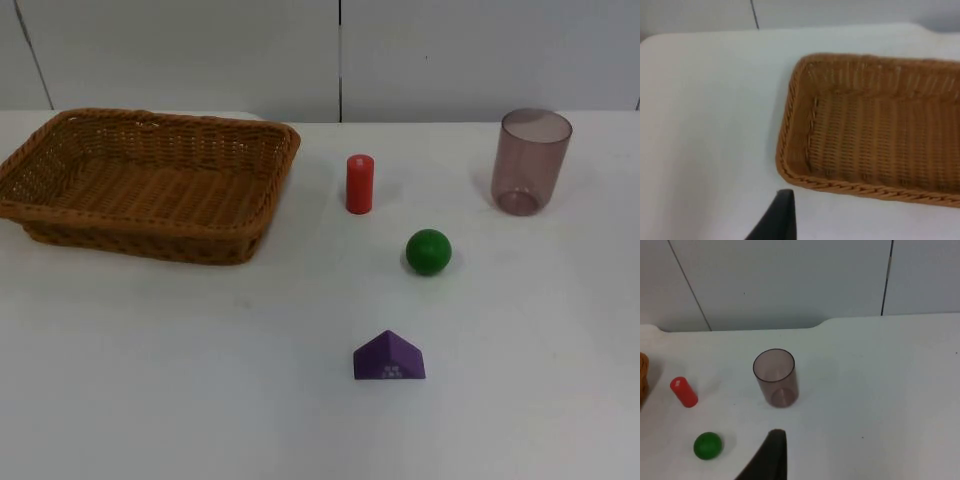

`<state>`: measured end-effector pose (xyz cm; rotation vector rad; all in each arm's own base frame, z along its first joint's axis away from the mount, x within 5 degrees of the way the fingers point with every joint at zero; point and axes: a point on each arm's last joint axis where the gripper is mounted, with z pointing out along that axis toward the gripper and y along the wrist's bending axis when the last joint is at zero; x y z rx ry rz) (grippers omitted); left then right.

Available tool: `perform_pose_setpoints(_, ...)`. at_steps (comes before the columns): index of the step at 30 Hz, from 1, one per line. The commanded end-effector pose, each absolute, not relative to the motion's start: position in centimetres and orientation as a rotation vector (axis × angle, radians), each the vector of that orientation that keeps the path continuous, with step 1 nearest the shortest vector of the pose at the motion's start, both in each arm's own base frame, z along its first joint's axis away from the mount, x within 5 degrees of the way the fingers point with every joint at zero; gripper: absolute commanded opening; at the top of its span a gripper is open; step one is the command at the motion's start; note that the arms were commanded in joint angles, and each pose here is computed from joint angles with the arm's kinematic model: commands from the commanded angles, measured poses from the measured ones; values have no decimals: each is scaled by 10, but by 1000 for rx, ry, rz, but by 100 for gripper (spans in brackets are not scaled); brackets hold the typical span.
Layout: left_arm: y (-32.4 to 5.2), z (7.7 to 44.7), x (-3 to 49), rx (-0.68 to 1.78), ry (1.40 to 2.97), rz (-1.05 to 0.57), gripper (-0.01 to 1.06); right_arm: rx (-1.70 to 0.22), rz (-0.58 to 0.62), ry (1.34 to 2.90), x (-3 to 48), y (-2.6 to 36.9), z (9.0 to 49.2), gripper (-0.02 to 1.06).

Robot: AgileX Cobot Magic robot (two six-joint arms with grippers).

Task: Pick up the basket with the left hand and place the triangular block into the basket with the right hand.

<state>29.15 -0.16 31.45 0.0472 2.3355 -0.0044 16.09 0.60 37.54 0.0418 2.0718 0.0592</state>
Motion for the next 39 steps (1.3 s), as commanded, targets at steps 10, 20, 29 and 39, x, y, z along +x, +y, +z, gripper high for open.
perform_pose_setpoints(10,14,242,350,64,2426,-114,105,26,52,2065,159,6,379,104)
perform_pose_setpoints(20,61,203,392,130,2470,-137,105,26,52,2065,159,6,379,104)
perform_pose_setpoints(29,73,172,442,227,2492,-156,105,31,55,2138,156,6,373,104)
perform_pose_setpoints(39,82,138,476,319,2495,-138,105,23,49,2159,155,6,371,104)
